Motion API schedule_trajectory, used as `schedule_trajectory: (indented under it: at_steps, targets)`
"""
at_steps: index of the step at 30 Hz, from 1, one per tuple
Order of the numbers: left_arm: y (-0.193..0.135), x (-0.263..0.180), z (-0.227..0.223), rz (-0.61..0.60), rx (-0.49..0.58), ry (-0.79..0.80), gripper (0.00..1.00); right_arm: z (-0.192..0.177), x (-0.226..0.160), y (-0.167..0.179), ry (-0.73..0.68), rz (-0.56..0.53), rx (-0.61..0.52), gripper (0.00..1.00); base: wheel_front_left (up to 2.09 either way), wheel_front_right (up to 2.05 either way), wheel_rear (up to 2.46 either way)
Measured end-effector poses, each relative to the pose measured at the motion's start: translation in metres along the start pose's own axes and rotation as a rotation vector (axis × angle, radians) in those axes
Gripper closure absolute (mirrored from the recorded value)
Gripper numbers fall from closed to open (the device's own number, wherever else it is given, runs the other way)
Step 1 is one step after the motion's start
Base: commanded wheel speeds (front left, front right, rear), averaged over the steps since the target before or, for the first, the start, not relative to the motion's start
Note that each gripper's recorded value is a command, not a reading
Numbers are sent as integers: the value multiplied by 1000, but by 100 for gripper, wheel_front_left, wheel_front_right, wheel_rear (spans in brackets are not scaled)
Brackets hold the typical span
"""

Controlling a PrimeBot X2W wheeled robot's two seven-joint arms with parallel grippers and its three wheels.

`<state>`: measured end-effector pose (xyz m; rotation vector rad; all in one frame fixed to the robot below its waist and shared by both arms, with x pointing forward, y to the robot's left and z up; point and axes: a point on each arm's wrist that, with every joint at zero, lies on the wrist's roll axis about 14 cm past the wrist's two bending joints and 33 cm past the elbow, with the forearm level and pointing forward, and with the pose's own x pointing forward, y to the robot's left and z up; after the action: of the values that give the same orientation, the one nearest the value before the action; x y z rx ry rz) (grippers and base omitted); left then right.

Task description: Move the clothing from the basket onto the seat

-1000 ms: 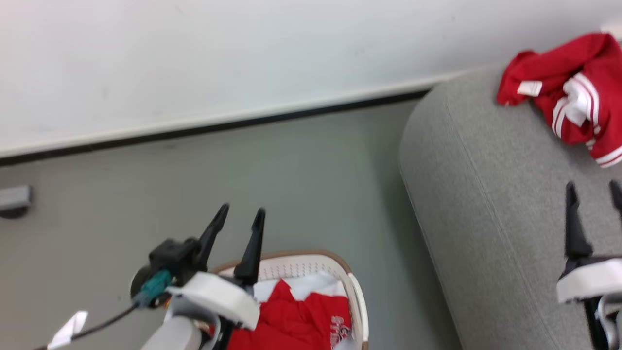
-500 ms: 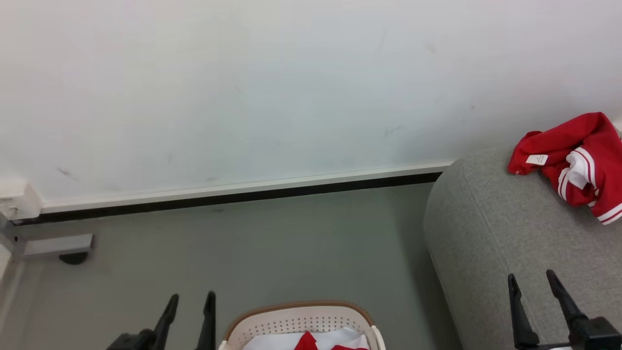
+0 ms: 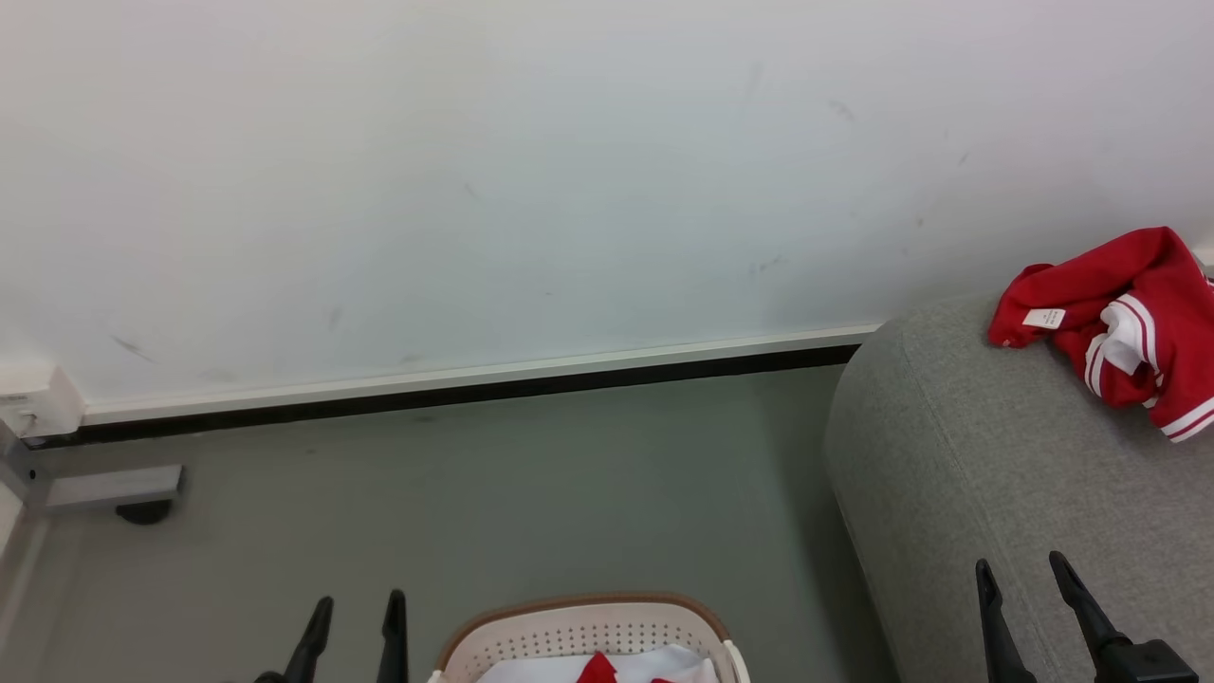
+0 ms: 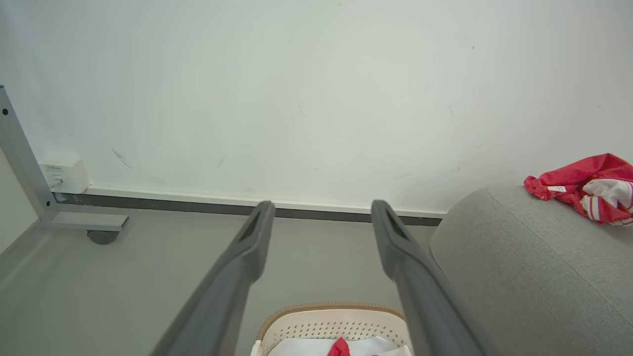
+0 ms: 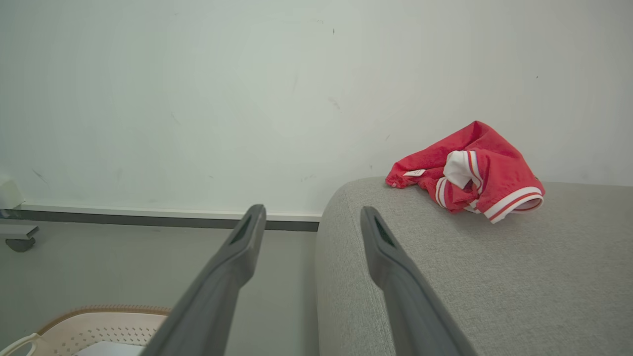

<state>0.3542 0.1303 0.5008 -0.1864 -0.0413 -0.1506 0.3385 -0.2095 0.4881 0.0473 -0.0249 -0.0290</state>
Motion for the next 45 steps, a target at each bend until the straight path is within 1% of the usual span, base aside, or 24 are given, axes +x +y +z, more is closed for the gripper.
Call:
schedule_trajectory:
  at_steps: [9,17,20,28,30,34,36,41,45]
  targets:
    - [-10,8,-4,-39,-8,6,0,-2,0,-5,5,-19,9,0,0,0,0]
    - [-39,37,-10,-162,14,18,0,8,15,-13,-22,-42,9,0,0,0,0]
    - [-51,53,-21,-216,28,63,0,13,28,-17,-36,-50,7,0,0,0,0]
    - [-72,91,-84,-344,144,317,0,20,69,-27,-64,-71,12,0,0,0,0]
    - [-77,95,-110,-381,175,414,0,18,80,-28,-66,-73,17,0,0,0,0]
    - [-81,92,-167,-454,235,621,0,6,101,-32,-49,-80,26,0,0,0,0]
    - [-82,89,-193,-488,266,701,0,1,112,-34,-45,-83,27,0,0,0,0]
    - [-69,71,-262,-548,346,928,0,-14,138,-38,-36,-84,30,0,0,0,0]
    - [-60,65,-306,-590,391,1041,0,-24,159,-39,-37,-78,33,0,0,0,0]
